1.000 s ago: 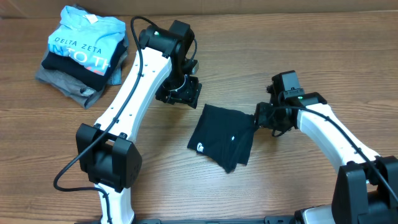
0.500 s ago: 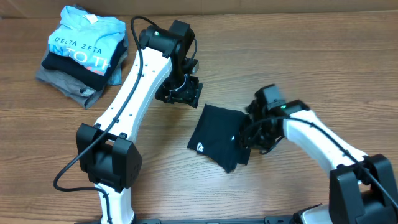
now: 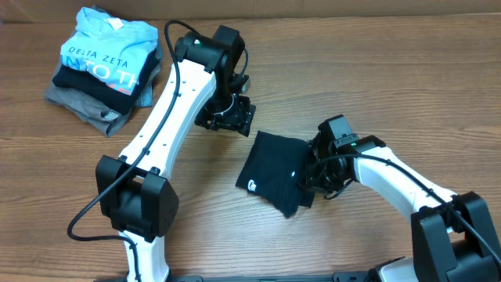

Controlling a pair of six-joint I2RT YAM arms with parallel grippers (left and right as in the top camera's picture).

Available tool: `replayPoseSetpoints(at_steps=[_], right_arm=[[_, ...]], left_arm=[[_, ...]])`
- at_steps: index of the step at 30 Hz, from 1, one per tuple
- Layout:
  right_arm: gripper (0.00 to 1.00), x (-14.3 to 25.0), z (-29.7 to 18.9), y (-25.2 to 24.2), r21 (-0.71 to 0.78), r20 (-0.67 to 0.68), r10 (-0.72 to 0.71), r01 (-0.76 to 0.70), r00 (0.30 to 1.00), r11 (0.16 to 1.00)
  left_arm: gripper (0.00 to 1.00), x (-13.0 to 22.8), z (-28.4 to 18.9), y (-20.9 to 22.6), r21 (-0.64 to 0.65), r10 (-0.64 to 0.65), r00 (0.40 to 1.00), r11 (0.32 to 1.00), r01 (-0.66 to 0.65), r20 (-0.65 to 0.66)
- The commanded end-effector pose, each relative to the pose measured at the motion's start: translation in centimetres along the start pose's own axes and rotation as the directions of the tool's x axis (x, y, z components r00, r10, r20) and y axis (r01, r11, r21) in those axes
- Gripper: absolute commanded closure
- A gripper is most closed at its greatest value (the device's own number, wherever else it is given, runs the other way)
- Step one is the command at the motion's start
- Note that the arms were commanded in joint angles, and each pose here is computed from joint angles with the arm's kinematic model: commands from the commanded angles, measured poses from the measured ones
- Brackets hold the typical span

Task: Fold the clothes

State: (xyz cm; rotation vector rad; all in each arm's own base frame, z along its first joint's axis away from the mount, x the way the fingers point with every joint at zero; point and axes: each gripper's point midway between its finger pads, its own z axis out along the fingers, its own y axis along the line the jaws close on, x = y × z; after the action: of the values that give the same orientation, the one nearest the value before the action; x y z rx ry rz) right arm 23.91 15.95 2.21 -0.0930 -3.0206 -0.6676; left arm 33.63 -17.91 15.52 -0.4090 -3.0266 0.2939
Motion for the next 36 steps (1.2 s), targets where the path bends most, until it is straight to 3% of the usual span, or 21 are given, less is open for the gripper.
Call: replayPoseSetpoints(at_steps=[1,4,15,17,18,20,24,27,34,36], right_arm=[[0.85,-0.4,-0.1,0.7,-0.025,0.012,-0.06,0.06,0.998,0.998],[0.96,-1.3,-1.1,0.7,-0.005,0.036,-0.102,0.103,0.994,0.995],[0.95,-3.8,-5.6,-3.0,0.281,0.121,-0.079,0.043,0.99,0.959],[0.82,-3.8,-5.7,-3.3,0.288,0.122,-0.071,0.033,0.99,0.957],[0.66,-3.8,-5.7,-3.4,0.291,0.122,-0.068,0.03,0.99,0.956],[0.54,-3.7,-5.8,-3.7,0.293,0.118,-0.058,0.021,0.991,0.956],[0.47,-3.5,-6.3,-5.2,0.314,0.131,0.035,-0.075,0.991,0.947],[0.47,-3.5,-6.6,-5.7,0.277,0.128,0.082,-0.115,0.988,0.954],[0.47,-3.5,-6.7,-4.0,0.08,0.085,0.146,-0.153,0.986,0.985],[0.46,-3.7,-6.7,-1.5,-0.056,0.066,0.057,-0.054,0.996,0.997]], left_arm=[[0.24,0.2,-0.6,-0.3,-0.003,0.026,0.999,1.0,-0.026,0.019],[0.23,0.2,-0.6,-0.3,-0.004,0.031,0.999,1.0,-0.031,0.02],[0.21,-0.3,-0.7,-0.3,-0.002,0.038,0.999,0.999,-0.038,0.038],[0.2,-0.3,-0.7,-0.3,-0.002,0.038,0.999,0.999,-0.038,0.038],[0.2,-0.3,-0.7,-0.3,-0.002,0.038,0.999,0.999,-0.038,0.038],[0.2,-0.3,-0.7,-0.3,-0.002,0.037,0.999,0.999,-0.037,0.038],[0.18,0.0,-0.7,-0.3,-0.003,0.035,0.999,0.999,-0.035,0.026],[0.14,0.2,-0.4,-0.3,0.001,0.033,0.999,0.999,-0.033,0.017],[0.03,1.0,4.6,-2.9,0.144,0.057,0.998,0.988,-0.05,-0.04],[0.01,1.3,7.0,-3.7,0.194,0.069,0.996,0.979,-0.058,-0.049]])
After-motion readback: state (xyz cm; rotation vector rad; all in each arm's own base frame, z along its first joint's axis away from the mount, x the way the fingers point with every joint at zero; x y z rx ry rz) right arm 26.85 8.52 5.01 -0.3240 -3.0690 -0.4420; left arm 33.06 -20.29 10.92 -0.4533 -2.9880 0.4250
